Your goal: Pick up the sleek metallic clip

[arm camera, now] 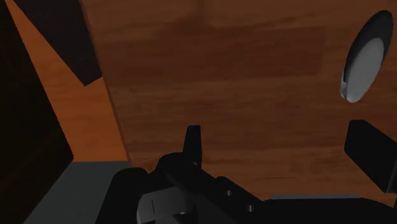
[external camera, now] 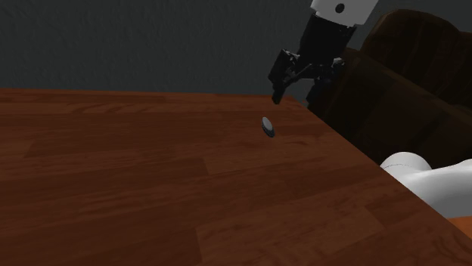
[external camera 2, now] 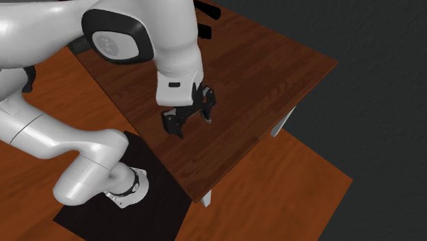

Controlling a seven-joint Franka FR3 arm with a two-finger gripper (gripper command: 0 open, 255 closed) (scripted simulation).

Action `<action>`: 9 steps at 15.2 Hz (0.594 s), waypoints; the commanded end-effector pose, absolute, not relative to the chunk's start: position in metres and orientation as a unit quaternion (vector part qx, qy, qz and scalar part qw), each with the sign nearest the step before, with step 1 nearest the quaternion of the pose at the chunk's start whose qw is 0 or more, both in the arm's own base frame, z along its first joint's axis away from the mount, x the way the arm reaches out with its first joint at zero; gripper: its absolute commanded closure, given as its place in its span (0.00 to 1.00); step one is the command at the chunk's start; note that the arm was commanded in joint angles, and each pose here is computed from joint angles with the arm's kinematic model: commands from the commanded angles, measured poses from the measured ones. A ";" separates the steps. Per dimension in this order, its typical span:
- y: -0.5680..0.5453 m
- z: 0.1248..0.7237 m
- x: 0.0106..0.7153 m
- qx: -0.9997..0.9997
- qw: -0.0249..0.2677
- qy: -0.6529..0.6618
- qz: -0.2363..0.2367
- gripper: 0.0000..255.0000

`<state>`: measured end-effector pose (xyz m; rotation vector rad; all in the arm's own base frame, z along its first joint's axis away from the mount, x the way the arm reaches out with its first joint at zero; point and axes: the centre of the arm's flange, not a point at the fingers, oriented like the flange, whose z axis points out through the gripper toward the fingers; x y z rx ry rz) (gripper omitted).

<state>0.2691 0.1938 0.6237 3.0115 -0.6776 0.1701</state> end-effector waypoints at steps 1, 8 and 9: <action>0.222 0.625 0.268 0.970 0.031 -0.233 0.060 0.00; 0.276 0.609 0.267 0.963 0.042 -0.257 0.070 0.00; 0.276 0.604 0.267 0.963 0.042 -0.257 0.070 0.00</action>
